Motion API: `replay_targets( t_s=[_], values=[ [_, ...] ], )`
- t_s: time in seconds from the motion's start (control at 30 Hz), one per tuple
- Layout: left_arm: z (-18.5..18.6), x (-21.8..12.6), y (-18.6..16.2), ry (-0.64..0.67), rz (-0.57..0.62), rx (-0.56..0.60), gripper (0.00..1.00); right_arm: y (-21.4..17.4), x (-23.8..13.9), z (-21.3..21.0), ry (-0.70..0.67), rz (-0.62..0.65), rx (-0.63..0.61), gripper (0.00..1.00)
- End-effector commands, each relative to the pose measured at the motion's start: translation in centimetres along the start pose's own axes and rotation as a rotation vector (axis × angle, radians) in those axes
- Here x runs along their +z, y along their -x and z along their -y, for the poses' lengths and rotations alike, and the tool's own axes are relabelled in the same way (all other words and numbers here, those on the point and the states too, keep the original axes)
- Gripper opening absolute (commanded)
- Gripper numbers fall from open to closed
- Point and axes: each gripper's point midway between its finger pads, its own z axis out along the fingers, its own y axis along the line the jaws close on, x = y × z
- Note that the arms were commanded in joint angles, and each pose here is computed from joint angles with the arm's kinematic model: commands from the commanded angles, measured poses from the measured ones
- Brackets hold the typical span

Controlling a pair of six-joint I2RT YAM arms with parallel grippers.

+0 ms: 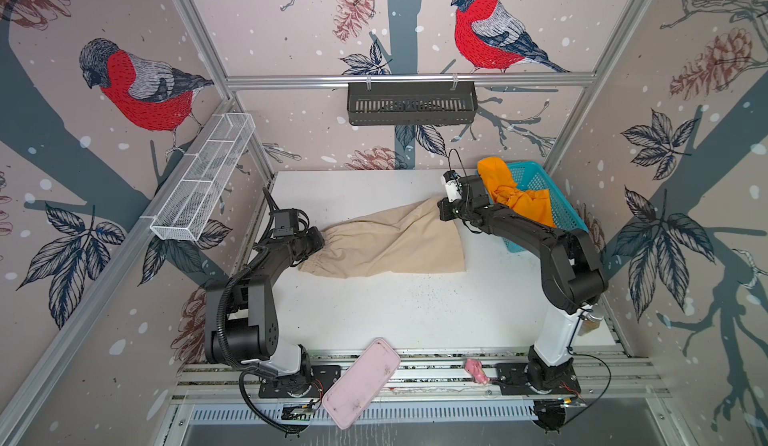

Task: Fold and stack the shorts
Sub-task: 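Hold the beige shorts stretched between the left and right grippers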

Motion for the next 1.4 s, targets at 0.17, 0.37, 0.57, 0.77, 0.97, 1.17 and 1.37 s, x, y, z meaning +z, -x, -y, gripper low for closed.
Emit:
replay_targets(
  t_s=[0.17,0.37,0.57,0.77,0.97,1.17,1.37],
  values=[
    [-0.5,-1.8,2.0,0.113,0.031,0.029,0.00,0.7,-0.5,0.1,-0.019,0.019,-0.017,0.01],
    [-0.8,-5.3,1.9,0.226,0.074,0.040,0.00,1.4,-0.5,0.0,-0.036,0.016,-0.062,0.01],
    [1.1,-2.9,2.3,0.075,0.094,0.056,0.38,1.6,0.7,-0.4,-0.002,0.016,-0.051,0.02],
    [3.4,-0.2,4.5,-0.067,0.143,0.137,0.54,1.4,1.0,-1.0,0.037,0.019,-0.051,0.04],
    [3.6,-0.4,5.1,-0.068,0.178,0.217,0.68,0.7,1.0,-0.8,0.036,0.005,-0.055,0.04],
    [2.6,1.0,5.3,-0.118,0.184,0.238,0.90,0.3,1.3,-0.9,0.061,0.001,-0.043,0.04],
    [3.4,2.5,3.7,-0.231,0.086,0.240,0.96,0.3,1.3,-0.7,0.062,0.000,-0.043,0.04]
  ],
)
